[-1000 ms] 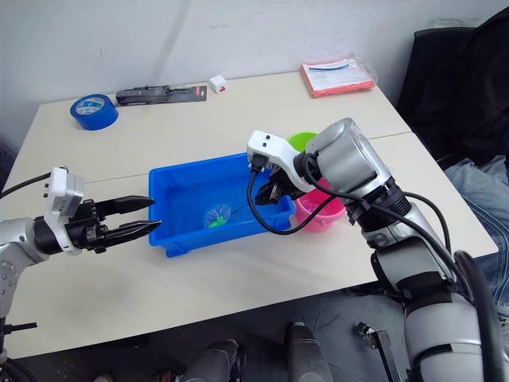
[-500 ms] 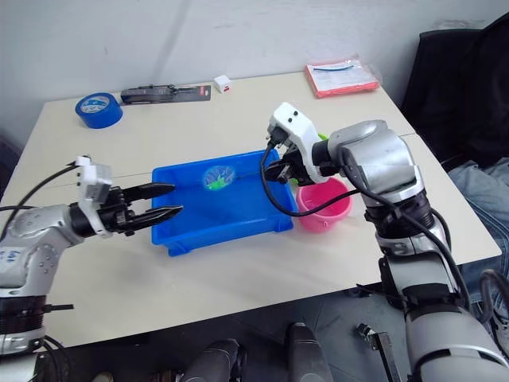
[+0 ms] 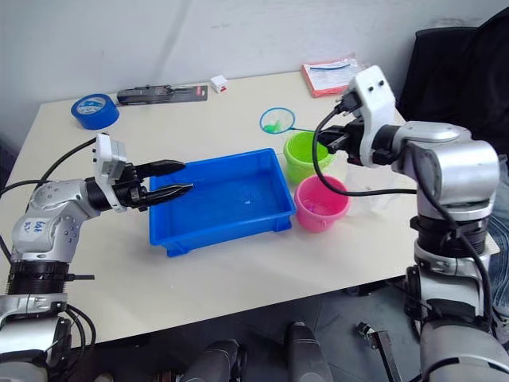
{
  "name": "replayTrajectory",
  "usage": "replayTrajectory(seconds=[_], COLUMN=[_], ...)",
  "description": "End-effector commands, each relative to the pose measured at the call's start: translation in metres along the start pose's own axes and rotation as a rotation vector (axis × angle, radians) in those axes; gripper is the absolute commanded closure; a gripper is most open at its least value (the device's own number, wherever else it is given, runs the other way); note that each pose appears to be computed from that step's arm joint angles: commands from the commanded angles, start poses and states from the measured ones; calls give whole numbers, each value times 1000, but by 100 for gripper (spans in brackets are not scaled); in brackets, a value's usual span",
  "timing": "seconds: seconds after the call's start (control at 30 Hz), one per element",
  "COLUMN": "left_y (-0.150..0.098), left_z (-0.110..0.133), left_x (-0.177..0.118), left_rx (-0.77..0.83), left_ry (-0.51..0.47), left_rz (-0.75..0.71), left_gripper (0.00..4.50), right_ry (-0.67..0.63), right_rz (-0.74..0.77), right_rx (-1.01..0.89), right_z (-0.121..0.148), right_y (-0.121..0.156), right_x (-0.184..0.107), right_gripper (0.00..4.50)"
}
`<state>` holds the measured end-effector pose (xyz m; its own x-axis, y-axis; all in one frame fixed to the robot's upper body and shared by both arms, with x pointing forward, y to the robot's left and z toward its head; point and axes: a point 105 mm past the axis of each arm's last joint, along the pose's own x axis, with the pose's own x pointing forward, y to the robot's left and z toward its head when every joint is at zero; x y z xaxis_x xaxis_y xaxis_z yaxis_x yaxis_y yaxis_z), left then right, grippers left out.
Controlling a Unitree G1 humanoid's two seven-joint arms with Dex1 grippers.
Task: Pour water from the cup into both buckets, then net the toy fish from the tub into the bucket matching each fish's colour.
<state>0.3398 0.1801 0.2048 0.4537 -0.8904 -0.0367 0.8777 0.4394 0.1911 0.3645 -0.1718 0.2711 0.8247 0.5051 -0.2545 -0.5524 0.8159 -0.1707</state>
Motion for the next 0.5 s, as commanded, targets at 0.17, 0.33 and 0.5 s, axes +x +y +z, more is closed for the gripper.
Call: replayTrajectory(seconds=[0.17, 0.33, 0.5], left_y=[3, 4, 4], left_z=[6, 5, 4], left_x=[6, 8, 9], left_rx=[46, 55, 54], left_ry=[-10, -6, -6], left_rz=[-31, -36, -41], left_gripper=[140, 140, 140], right_ry=[56, 85, 93], right_rz=[-192, -255, -307], right_rx=[-397, -712, -1038], right_z=[-9, -19, -21], right_y=[-19, -15, -12], right_x=[-13, -9, -3], right_gripper=[372, 372, 372])
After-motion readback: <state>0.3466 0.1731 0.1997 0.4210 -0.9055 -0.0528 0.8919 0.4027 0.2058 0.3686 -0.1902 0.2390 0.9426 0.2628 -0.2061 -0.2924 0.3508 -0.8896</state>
